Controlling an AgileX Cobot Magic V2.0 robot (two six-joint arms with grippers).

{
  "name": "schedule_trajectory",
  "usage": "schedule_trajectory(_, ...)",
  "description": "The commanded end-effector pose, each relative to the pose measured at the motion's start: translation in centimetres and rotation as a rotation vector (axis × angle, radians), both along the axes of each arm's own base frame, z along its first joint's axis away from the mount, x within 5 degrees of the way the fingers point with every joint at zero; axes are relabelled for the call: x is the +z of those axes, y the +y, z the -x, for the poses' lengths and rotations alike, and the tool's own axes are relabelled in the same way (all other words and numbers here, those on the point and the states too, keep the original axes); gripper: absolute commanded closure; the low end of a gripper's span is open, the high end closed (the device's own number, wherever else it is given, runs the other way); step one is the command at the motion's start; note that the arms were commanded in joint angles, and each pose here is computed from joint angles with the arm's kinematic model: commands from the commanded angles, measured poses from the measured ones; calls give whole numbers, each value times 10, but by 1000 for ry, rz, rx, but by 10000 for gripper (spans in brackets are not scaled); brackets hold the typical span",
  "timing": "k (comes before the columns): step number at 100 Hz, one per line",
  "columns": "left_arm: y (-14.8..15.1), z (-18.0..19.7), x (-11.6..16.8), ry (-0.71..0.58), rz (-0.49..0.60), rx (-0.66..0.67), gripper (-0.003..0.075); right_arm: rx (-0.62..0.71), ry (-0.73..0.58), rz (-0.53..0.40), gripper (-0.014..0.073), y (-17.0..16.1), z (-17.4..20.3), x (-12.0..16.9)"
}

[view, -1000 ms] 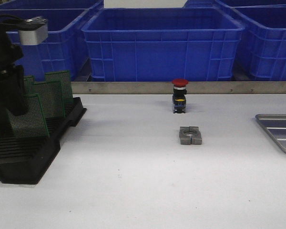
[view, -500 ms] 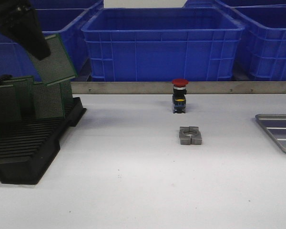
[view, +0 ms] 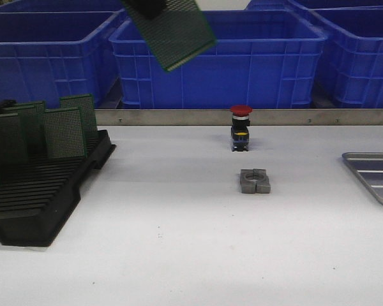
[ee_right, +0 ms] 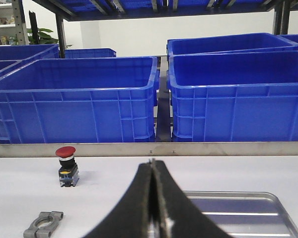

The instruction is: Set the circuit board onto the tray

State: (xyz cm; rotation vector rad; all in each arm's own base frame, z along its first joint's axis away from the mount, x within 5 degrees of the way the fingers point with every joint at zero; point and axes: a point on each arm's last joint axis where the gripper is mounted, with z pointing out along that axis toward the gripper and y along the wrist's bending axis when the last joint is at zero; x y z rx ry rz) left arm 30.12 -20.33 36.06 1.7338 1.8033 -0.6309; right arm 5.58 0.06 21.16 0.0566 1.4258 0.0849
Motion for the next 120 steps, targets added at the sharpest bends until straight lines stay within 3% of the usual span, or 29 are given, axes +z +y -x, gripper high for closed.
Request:
schedule_trajectory(1, -18, 27, 24, 12, 75, -83, 738, -4, -127, 13, 662, 0, 5, 14)
schedule_trajectory(24, -46, 40, 12, 46, 60, -169, 738, -2, -241, -3, 662, 0, 10, 32)
schedule_trajectory(54, -52, 39, 8, 77, 80, -175, 738, 13, 70, -33, 662, 1, 21, 107)
schedule_trajectory(73, -52, 38, 7, 79, 78, -175, 738, 24, 178, -46, 662, 2, 13, 149)
schedule_trajectory(109, -52, 38, 7, 79, 78, -175, 738, 41, 244, -72, 650, 3, 3, 152)
schedule_trajectory(120, -52, 38, 7, 79, 78, -175, 738, 46, 283, -77, 524, 4, 3, 149)
